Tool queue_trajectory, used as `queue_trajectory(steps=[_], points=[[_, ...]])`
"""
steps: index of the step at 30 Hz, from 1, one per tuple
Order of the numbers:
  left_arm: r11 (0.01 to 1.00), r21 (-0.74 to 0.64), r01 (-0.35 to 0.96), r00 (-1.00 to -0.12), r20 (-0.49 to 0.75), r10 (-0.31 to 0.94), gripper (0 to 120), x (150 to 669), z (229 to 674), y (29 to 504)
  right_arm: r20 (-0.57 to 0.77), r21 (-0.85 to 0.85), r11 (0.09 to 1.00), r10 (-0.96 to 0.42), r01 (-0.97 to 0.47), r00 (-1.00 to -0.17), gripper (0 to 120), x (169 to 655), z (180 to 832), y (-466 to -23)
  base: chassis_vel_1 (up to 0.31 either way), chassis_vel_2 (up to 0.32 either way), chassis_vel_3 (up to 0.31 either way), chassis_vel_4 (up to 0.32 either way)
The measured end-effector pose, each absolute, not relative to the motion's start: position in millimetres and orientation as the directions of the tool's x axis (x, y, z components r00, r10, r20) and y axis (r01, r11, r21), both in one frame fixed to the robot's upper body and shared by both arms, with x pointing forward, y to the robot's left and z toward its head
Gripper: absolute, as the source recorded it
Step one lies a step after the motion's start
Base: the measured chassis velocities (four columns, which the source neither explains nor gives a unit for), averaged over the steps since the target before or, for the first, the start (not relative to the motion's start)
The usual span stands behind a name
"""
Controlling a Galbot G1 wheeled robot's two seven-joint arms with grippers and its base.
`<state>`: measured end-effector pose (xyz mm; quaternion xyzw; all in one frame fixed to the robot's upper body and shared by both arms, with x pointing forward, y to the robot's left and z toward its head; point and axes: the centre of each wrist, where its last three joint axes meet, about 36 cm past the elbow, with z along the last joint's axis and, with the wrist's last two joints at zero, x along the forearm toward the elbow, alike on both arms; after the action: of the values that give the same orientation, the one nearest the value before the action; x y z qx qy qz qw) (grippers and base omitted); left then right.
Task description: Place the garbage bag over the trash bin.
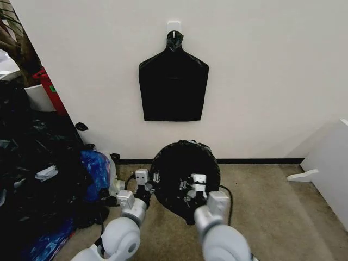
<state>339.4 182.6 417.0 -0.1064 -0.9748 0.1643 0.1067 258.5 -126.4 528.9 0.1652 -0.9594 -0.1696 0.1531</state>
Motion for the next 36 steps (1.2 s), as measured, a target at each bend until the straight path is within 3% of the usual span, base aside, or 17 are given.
queue_trajectory(steps=[3, 7, 15, 18, 23, 24, 31, 36], points=[[0.911, -0.385, 0.146, -0.947, 0.212, 0.241, 0, 340, 423, 191, 0.157, 0.392, 0.861, -0.41, -0.324, -0.899, 0, 264, 549, -157, 0.0, 0.0, 0.0, 0.0], [0.898, -0.421, 0.13, -0.936, 0.246, 0.251, 0, 341, 427, 195, 0.114, 0.437, 0.833, -0.425, -0.338, -0.898, 10, 273, 557, -177, 0.0, 0.0, 0.0, 0.0], [0.842, -0.54, 0.002, -0.904, 0.359, 0.232, 0, 344, 437, 196, 0.004, 0.553, 0.744, -0.452, -0.375, -0.892, 42, 282, 565, -237, 0.0, 0.0, 0.0, 0.0], [0.808, -0.586, -0.063, -0.886, 0.406, 0.226, 0, 350, 445, 199, -0.025, 0.605, 0.685, -0.494, -0.406, -0.869, 53, 277, 538, -275, 0.0, 0.0, 0.0, 0.0], [0.768, -0.628, -0.127, -0.858, 0.458, 0.232, 0, 353, 450, 201, -0.016, 0.629, 0.661, -0.516, -0.41, -0.857, 67, 265, 488, -309, 0.0, 0.0, 0.0, 0.0], [0.737, -0.656, -0.161, -0.838, 0.485, 0.248, 0, 354, 452, 201, 0.015, 0.644, 0.664, -0.508, -0.38, -0.861, 75, 258, 459, -320, 0.0, 0.0, 0.0, 0.0], [0.634, -0.729, -0.259, -0.791, 0.536, 0.293, 0, 364, 460, 206, 0.093, 0.732, 0.623, -0.492, -0.275, -0.866, 97, 241, 398, -319, 0.0, 0.0, 0.0, 0.0], [0.576, -0.758, -0.305, -0.764, 0.556, 0.327, 0, 377, 462, 215, 0.081, 0.787, 0.559, -0.513, -0.261, -0.855, 100, 224, 383, -313, 0.0, 0.0, 0.0, 0.0]])
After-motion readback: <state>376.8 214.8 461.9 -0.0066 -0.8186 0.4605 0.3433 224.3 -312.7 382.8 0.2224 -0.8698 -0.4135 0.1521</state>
